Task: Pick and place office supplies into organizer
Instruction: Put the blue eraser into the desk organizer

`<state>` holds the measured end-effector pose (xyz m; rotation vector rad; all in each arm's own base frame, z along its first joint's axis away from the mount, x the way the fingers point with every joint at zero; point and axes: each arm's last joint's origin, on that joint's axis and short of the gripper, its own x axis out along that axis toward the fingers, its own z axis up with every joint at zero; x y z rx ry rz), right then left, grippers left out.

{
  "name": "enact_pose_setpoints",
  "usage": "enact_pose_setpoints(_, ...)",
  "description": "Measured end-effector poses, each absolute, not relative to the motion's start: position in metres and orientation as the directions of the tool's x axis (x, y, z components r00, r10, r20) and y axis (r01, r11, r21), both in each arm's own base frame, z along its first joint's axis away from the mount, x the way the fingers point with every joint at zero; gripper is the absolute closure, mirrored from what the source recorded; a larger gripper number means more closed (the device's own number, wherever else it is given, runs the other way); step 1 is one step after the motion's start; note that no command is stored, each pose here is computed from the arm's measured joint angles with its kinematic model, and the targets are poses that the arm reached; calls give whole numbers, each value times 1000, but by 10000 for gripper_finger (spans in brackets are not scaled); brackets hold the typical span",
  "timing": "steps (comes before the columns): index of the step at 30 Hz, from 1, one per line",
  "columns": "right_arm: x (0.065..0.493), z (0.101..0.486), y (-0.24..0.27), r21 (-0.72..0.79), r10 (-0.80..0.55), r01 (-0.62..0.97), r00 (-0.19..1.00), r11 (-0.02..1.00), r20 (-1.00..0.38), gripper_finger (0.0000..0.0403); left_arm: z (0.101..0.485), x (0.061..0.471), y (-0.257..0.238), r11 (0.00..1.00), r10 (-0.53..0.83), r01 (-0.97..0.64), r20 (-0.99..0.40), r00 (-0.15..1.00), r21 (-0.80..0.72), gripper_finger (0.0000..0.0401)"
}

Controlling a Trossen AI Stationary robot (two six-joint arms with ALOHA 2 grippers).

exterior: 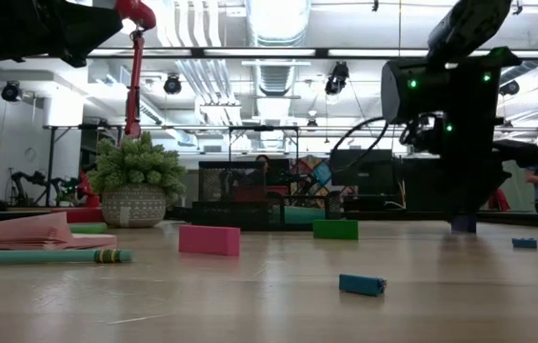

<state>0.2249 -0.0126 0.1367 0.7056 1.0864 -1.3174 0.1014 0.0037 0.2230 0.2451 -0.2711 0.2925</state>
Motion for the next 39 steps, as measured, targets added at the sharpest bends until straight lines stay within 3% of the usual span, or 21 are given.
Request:
enact_pose_setpoints(15, 226, 129, -13, -201, -397, 965, -120, 169, -910, 307, 223, 101, 4, 928, 249, -315, 297, 922, 197, 262)
enact_pose_setpoints(28, 226, 128, -13, -222, -400, 950, -121, 218, -908, 385, 223, 101, 4, 929, 249, -314, 297, 922, 197, 262)
enact_pose_setpoints(39, 227, 130, -13, -229, -399, 940, -115, 253, -910, 381, 223, 101, 4, 929, 249, -315, 296, 922, 197, 262)
